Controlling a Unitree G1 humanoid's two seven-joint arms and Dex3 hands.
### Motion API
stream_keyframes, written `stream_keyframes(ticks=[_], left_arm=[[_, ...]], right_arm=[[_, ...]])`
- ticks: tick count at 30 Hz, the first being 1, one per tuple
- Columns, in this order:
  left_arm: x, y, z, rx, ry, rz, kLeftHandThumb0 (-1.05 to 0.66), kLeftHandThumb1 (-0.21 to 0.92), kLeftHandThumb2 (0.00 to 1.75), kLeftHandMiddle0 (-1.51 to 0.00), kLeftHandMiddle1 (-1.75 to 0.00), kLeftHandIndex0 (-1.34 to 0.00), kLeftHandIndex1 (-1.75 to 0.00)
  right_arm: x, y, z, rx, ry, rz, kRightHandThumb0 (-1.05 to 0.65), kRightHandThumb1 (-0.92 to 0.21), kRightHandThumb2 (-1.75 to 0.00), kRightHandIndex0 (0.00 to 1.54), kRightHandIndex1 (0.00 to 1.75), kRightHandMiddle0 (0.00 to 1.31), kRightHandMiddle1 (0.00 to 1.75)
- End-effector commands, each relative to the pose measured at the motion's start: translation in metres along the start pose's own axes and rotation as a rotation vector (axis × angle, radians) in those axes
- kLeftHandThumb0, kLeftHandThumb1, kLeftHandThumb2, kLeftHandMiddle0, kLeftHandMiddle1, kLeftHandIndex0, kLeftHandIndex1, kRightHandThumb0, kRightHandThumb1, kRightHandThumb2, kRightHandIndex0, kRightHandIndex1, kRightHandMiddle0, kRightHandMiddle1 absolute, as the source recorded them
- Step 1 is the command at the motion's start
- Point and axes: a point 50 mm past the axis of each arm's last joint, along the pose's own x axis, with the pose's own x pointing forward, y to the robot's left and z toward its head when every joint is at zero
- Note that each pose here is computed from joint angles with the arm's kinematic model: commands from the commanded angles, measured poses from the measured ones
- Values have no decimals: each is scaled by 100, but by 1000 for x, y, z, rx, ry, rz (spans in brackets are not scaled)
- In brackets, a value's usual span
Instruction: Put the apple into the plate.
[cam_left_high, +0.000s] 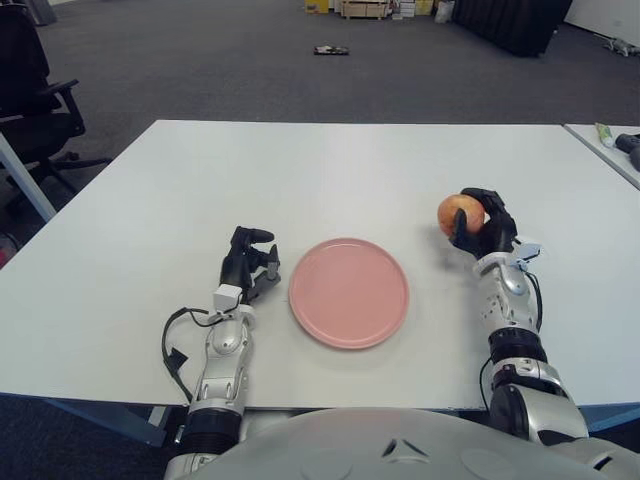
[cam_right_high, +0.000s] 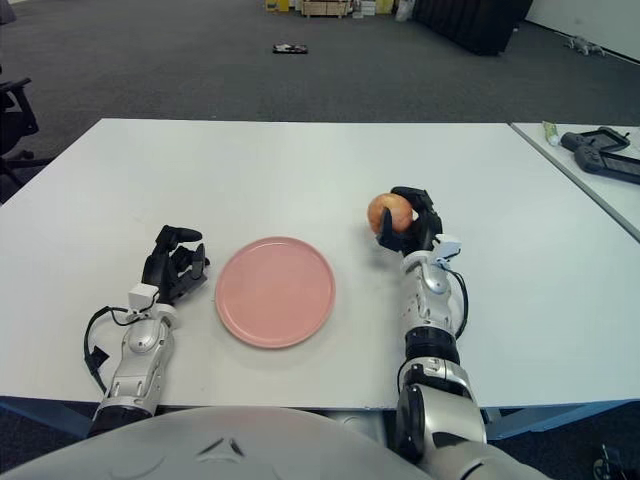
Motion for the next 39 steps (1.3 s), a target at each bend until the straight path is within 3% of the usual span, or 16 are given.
stream_keyframes(ticks=[1,11,18,26,39], left_arm=[[0,-1,-2,1,22,-2,-38,71,83,-52,-173,-32,-175],[0,-2,-2,-12,23,-5,-38,70,84,-55,-173,-33,-175],[0,-1,-3,1,29,5,-38,70,84,-54,-174,-33,-175],[0,-1,-3,12,32,9,-38,70,84,-54,-174,-33,-175],[1,-1,-3,21,31,0,-39,65,89,-60,-172,-36,-175]], right_arm=[[0,17,13,-11,-91,93,-53,-17,-150,130,175,73,175],[-16,36,27,-47,-166,254,-55,-14,-154,132,175,76,175],[-34,55,42,-193,-175,430,-58,-7,-161,133,175,81,175],[-46,65,43,-332,-153,567,-57,-9,-160,133,175,80,175],[-64,87,53,-486,-235,760,-56,-11,-157,129,175,78,175]])
